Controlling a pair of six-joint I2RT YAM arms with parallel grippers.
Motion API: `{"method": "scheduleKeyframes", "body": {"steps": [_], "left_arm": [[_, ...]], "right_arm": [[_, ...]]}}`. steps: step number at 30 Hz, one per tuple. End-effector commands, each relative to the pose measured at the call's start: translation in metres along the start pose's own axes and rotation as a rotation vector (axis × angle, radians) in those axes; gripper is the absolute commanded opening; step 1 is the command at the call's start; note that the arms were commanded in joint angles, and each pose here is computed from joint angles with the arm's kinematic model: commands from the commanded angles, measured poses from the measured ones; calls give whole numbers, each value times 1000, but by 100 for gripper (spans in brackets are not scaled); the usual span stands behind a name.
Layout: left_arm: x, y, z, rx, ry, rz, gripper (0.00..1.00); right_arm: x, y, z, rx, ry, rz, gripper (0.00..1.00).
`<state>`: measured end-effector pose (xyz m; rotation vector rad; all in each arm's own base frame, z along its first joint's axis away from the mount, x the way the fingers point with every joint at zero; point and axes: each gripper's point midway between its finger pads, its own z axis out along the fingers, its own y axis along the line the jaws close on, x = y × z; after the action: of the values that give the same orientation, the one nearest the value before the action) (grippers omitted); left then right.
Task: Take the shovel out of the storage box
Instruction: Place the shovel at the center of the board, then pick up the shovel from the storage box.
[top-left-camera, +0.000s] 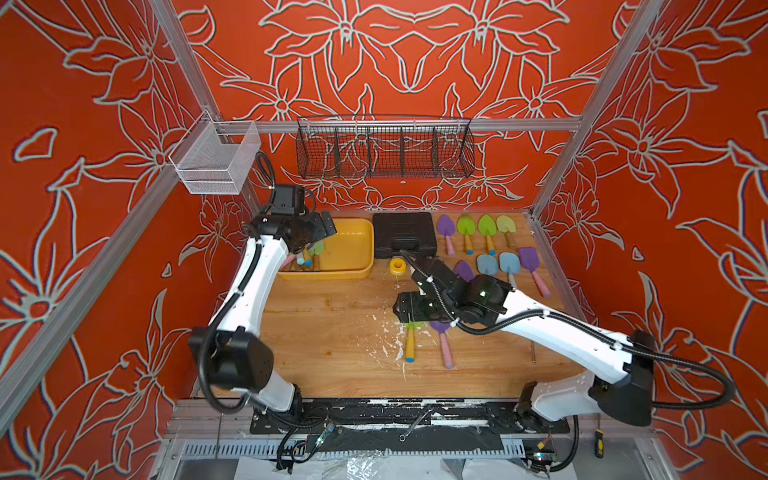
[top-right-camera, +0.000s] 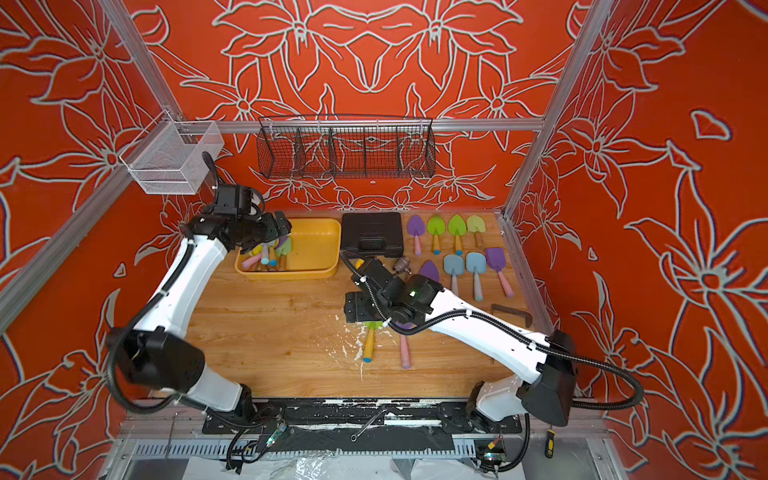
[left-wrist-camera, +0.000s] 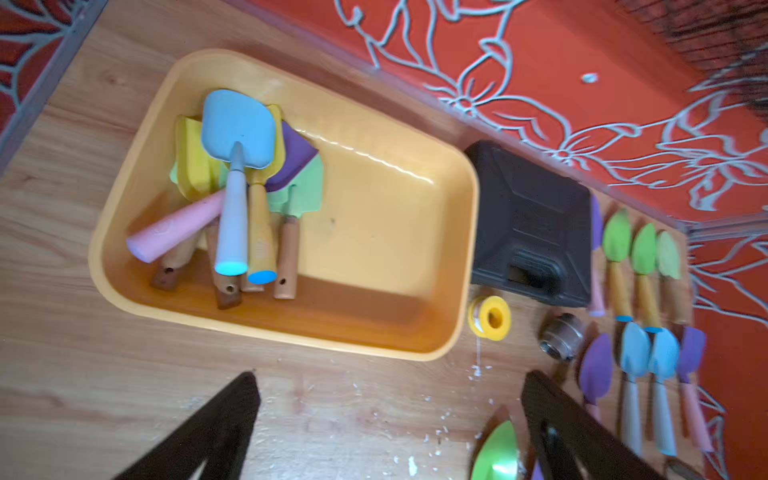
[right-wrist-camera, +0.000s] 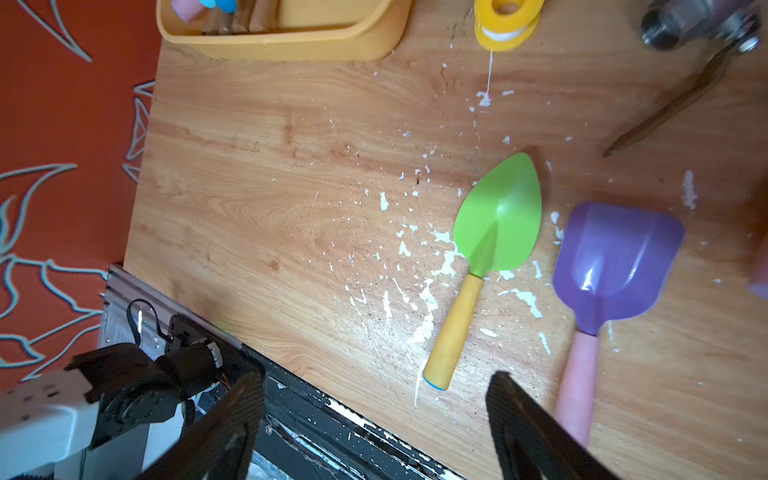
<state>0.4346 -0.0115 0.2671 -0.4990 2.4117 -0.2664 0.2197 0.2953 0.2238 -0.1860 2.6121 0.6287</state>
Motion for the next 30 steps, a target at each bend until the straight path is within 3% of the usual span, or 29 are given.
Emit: {"method": "scheduleKeyframes", "body": {"steps": [1,13,19,30], "left_arm": [[15,44,24,-170,178,47,92],[-12,98,114,-399,306,70,60],[-8,117,134,-473,353,79,47],[18,137,156,-482,444,89,37]], "right_arm": [[7,-22,6,61,74,-60,86],[6,-24,8,-10,104,-50,87],[12,-31,4,-7,109,-40,87],[18,-46,2,8,99,20,87]]}}
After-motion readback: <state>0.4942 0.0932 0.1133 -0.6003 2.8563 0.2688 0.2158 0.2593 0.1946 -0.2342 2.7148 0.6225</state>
